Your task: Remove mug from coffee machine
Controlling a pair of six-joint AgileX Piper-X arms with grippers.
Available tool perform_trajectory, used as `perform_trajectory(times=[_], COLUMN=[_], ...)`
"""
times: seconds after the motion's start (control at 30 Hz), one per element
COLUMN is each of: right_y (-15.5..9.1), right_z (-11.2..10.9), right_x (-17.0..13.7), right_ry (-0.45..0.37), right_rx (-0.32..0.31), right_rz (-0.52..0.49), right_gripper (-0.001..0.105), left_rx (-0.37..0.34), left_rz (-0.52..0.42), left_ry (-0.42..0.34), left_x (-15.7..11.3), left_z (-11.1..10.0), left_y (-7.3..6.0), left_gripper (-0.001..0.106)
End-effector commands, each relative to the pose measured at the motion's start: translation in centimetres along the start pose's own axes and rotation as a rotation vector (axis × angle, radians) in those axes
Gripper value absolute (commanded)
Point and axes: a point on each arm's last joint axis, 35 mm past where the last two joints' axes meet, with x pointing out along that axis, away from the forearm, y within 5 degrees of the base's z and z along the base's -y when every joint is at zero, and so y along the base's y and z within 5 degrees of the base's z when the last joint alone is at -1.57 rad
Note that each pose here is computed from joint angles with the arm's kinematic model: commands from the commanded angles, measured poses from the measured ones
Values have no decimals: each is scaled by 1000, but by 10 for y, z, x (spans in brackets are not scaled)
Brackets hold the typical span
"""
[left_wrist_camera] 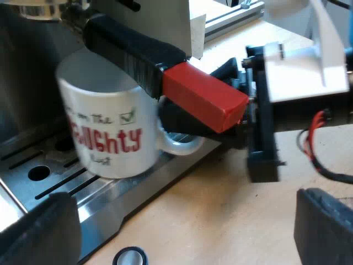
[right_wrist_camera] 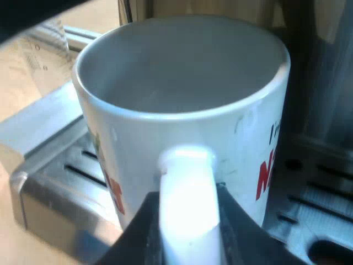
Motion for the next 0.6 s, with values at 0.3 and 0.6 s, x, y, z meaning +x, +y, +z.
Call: perform_trajectory(times=[0.3,0.6], right_y=[12,18], right_z=[-5,-1], right_x=[-65,-109], right_ry=[-11,-34], right_rx=[-11,-26], right_rz=[-82,-125], right_gripper=[0,0], left_rx=[21,65], left_rz=[-32,-156], left_ry=[-23,-44], left_x=[-2,-9], left_z=[6,20], left_y=[-3,-17], left_gripper=[80,80])
